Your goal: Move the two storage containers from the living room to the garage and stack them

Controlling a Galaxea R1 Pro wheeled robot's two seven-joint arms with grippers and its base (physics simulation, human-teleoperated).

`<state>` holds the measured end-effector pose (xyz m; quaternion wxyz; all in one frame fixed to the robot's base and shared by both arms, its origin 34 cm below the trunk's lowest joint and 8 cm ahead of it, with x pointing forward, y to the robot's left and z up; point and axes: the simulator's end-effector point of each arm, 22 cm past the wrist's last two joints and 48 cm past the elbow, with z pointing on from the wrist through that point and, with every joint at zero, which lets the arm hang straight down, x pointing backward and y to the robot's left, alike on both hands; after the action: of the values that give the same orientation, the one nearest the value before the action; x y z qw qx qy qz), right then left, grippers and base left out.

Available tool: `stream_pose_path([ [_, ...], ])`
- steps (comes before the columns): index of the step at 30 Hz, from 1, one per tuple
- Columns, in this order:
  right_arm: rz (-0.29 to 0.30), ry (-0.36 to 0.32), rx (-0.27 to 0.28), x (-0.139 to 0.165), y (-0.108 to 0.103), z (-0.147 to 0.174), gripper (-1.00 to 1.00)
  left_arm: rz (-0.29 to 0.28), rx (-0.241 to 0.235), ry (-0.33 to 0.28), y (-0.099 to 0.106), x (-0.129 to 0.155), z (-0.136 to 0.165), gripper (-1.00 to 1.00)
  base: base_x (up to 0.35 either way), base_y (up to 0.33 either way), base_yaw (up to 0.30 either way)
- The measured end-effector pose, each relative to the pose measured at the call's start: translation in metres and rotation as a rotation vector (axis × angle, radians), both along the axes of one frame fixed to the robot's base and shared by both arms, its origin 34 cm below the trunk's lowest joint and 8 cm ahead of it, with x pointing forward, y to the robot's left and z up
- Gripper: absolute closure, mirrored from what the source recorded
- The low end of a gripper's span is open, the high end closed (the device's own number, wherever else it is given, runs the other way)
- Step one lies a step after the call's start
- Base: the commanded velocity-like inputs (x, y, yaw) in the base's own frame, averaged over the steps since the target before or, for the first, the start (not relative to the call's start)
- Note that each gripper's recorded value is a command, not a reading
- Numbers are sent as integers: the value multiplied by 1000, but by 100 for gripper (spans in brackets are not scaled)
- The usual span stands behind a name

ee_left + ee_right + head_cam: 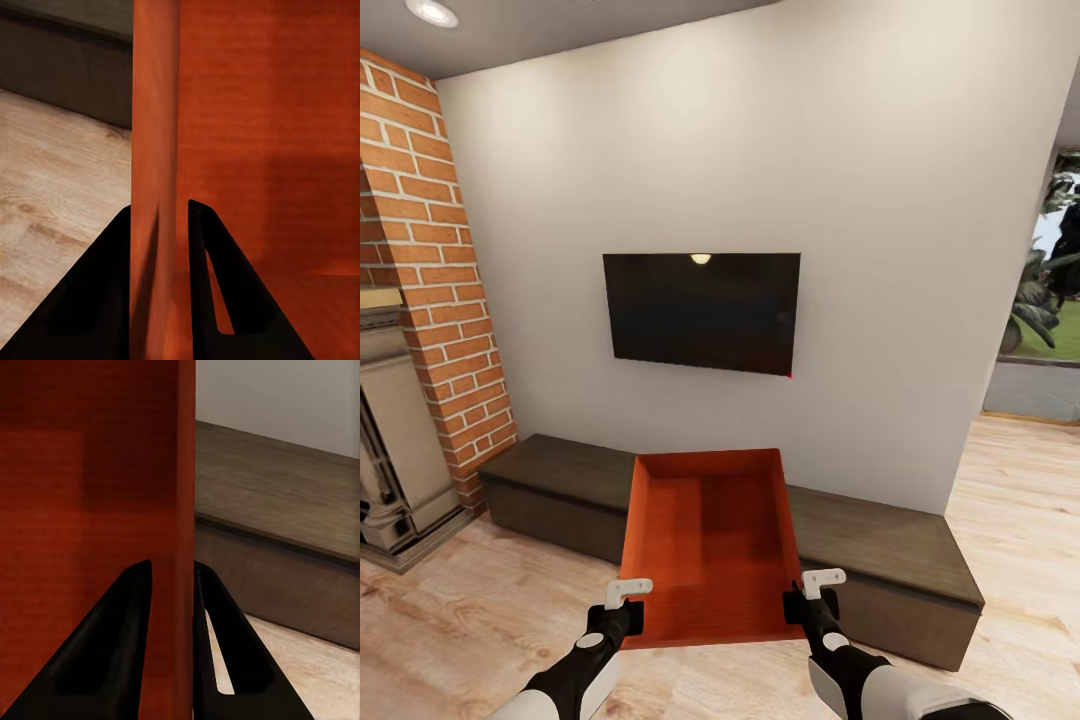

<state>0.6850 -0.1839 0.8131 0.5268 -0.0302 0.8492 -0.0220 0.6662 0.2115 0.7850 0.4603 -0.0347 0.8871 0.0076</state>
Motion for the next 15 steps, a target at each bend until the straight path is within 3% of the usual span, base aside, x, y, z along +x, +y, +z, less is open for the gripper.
stream_pose_path([
  [10, 0, 0, 0, 0, 0, 0, 100, 0, 0, 0, 0, 0, 0, 100, 0, 0, 0],
  [15, -1, -2, 0, 0, 0, 1, 100, 0, 1, -2, 0, 0, 1, 100, 0, 0, 275],
])
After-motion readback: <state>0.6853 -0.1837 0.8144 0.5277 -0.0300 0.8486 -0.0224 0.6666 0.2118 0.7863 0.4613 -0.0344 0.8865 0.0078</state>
